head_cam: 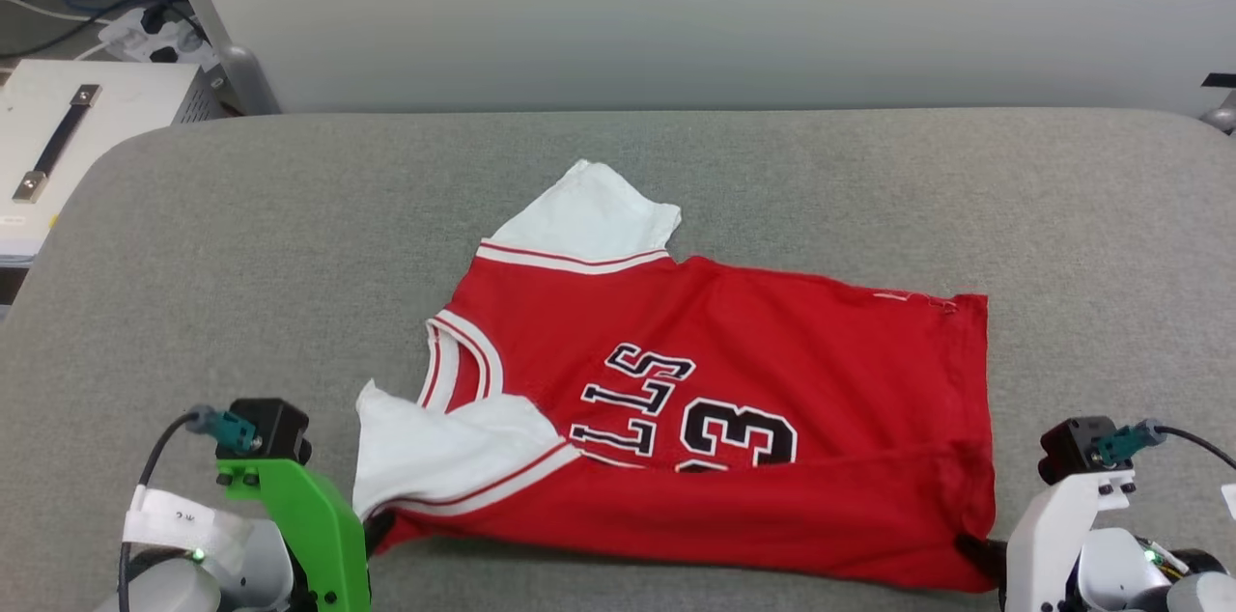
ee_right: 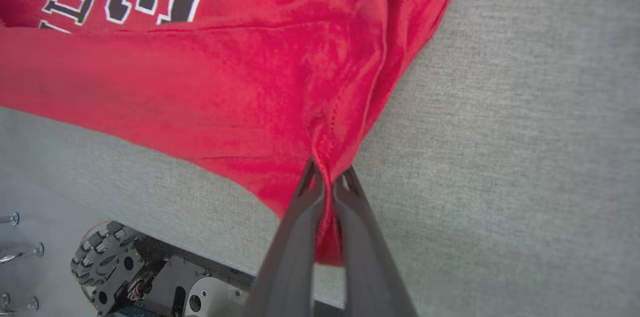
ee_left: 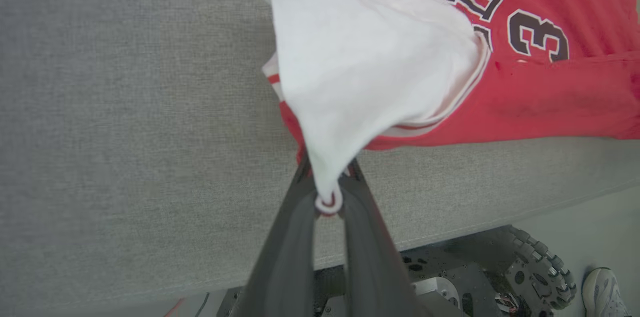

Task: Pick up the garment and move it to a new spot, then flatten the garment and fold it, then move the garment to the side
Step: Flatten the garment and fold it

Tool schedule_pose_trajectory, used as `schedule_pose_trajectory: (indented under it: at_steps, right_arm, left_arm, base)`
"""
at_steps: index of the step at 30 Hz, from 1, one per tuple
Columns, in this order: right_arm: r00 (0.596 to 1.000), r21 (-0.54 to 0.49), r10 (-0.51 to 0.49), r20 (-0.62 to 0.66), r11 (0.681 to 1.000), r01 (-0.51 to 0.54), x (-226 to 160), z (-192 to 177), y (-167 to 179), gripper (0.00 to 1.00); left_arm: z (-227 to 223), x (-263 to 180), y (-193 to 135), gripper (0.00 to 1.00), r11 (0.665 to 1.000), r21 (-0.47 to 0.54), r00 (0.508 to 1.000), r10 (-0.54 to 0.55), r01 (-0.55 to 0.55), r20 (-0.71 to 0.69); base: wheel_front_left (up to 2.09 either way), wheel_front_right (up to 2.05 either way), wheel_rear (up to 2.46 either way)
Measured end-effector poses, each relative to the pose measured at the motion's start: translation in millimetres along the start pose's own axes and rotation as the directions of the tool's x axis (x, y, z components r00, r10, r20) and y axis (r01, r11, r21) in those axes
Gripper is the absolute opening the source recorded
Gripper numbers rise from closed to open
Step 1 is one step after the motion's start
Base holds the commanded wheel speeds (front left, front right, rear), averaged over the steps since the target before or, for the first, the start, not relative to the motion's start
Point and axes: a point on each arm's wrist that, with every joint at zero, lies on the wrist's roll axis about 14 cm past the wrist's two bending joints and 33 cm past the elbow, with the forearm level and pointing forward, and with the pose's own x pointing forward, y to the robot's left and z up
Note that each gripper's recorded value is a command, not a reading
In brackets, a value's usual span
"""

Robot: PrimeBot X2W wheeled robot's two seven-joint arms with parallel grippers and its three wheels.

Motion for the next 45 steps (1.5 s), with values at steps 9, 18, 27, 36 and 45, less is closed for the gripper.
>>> schedule_pose_trajectory:
  at_steps: [9, 18, 27, 36, 45]
  right_arm:
    - [1.000, 0.041, -0.022, -0.014, 0.999, 0.023, -11.3, -21.6, -2.1, 0.00]
    - [0.998, 0.084, -0.059, 0.014, 0.995, 0.058, -1.0, -26.8, -8.5, 1.00]
    - [0.940, 0.081, -0.141, 0.310, 0.989, 0.122, -15.3, 19.5, -19.8, 1.00]
    - [0.770, 0.051, -0.186, 0.611, 0.979, 0.196, -51.0, 74.3, -17.3, 1.00]
    - [0.616, 0.047, -0.186, 0.765, 0.971, 0.235, -77.9, 120.4, -10.8, 1.00]
  left_arm:
    - [-37.6, -3.5, 0.8, 0.00, 0.997, -0.074, 0.997, 0.002, -0.008, -0.073]
    - [-51.1, 22.9, -1.7, 1.00, 0.990, -0.142, 0.993, -0.020, 0.004, -0.115]
    - [-25.6, 23.5, 6.6, 1.00, 0.993, -0.119, 1.000, 0.008, -0.008, -0.006]
    - [32.4, 9.7, 8.5, 1.00, 0.999, -0.022, 0.975, 0.034, -0.030, 0.220]
    - [110.4, 14.3, -3.4, 1.00, 0.998, 0.049, 0.886, 0.013, -0.040, 0.464]
  base:
    - [0.00, 0.00, 0.00]
    - [0.00, 0.00, 0.00]
    - [0.00, 0.00, 0.00]
    - [0.00, 0.00, 0.00]
    - [0.00, 0.00, 0.00]
